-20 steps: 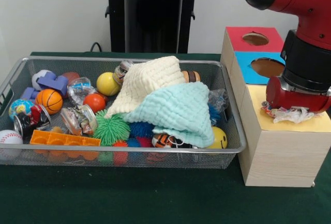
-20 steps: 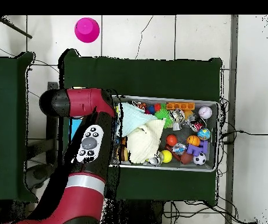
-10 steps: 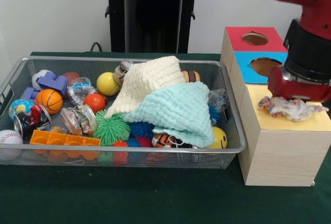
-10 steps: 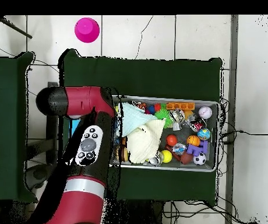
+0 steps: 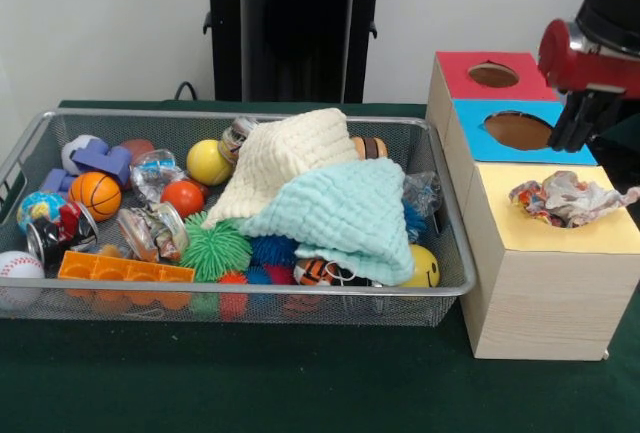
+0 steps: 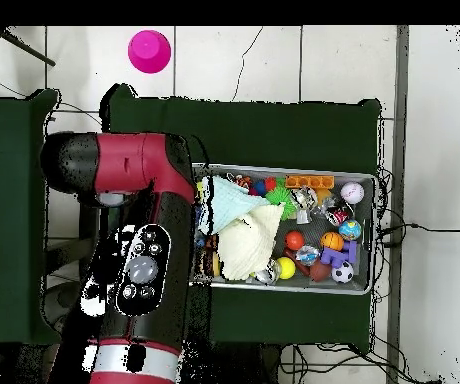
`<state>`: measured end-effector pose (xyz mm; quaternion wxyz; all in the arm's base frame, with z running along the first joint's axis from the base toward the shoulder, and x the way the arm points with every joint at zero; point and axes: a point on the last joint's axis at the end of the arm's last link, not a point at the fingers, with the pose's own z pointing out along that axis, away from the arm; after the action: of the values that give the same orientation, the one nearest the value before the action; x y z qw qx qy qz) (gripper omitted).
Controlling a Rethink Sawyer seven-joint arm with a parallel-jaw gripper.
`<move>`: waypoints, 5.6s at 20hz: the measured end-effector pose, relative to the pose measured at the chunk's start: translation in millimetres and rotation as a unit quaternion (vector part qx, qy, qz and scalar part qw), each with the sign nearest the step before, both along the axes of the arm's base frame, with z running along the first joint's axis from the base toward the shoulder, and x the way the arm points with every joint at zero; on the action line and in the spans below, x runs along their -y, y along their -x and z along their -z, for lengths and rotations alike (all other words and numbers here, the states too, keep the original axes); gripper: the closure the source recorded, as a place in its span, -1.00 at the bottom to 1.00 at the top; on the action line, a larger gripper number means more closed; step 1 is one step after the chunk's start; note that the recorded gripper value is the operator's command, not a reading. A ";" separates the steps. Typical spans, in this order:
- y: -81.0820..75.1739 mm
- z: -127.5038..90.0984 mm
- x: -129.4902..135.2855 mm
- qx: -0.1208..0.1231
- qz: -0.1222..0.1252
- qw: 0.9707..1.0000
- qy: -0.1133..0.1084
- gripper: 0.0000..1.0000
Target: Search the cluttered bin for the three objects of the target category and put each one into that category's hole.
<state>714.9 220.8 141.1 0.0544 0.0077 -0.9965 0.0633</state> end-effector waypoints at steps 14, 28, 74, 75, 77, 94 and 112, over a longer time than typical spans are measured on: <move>-10.5 -36.7 -2.9 0.028 -0.001 1.000 -0.006 1.00; -39.0 -49.2 -4.1 0.094 -0.013 0.995 -0.005 1.00; -60.1 -15.6 44.6 0.174 -0.059 0.981 0.058 1.00; -60.4 -15.0 44.6 0.174 -0.057 0.982 0.056 1.00; -61.8 -13.8 43.8 0.173 -0.052 0.982 0.049 1.00; -65.3 -3.2 40.8 0.152 -0.017 0.988 0.006 1.00; -49.5 -3.9 37.3 0.092 -0.010 0.996 0.001 1.00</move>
<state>764.4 183.5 145.0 -0.0381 0.0113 -0.9971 0.0650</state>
